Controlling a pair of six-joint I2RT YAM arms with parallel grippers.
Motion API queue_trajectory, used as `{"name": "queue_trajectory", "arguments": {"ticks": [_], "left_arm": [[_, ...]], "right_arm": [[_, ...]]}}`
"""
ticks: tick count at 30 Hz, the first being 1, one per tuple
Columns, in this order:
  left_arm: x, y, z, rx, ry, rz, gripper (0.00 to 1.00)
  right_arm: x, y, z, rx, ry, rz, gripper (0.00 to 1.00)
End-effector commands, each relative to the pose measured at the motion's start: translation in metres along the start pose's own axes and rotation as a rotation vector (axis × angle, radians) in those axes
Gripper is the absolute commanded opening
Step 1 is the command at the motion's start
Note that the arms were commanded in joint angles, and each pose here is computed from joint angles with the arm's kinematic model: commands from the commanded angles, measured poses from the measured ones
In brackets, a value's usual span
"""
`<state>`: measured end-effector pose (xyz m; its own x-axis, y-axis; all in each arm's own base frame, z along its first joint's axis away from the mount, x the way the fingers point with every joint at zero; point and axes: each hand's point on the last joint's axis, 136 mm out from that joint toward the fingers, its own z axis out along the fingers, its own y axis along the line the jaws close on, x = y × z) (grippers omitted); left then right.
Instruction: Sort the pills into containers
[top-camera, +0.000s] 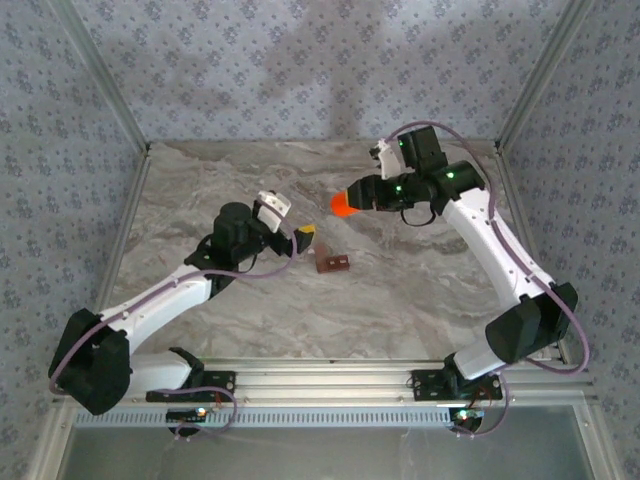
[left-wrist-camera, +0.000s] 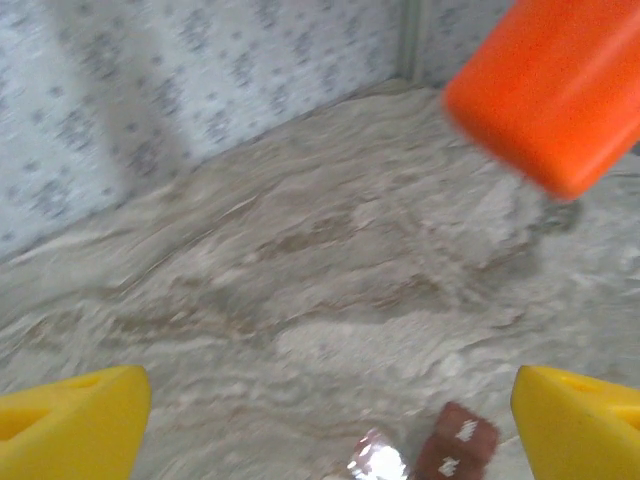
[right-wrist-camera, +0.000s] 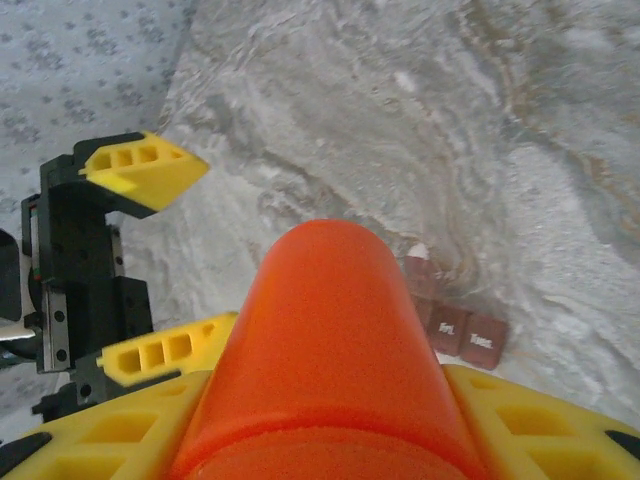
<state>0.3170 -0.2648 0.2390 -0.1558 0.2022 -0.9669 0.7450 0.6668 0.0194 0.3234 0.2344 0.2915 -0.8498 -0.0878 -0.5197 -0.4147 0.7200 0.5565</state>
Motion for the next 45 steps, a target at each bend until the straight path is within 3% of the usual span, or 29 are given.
{"name": "queue_trajectory", "arguments": {"ticks": [1, 18, 31, 34, 45], "left_arm": [[-0.030, -0.036, 0.005, 0.183, -0.068, 0.054, 0.90], [-0.034, -0.063, 0.016, 0.261, -0.087, 0.155, 0.87], [-0.022, -0.073, 0.020, 0.297, -0.073, 0.135, 0.73], [-0.024, -0.073, 0.021, 0.299, -0.078, 0.132, 0.69], [-0.014, -0.077, 0.022, 0.317, -0.045, 0.108, 0.39]], "right_arm": [[0.000, 0.026, -0.003, -0.083, 0.021, -0.020, 0.30], [0.039, 0.052, 0.024, -0.162, 0.200, -0.075, 0.29], [0.038, 0.055, 0.034, -0.175, 0.220, -0.065, 0.29], [0.040, 0.054, 0.036, -0.170, 0.224, -0.063, 0.29], [0.040, 0.051, 0.039, -0.169, 0.224, -0.050, 0.29]]}}
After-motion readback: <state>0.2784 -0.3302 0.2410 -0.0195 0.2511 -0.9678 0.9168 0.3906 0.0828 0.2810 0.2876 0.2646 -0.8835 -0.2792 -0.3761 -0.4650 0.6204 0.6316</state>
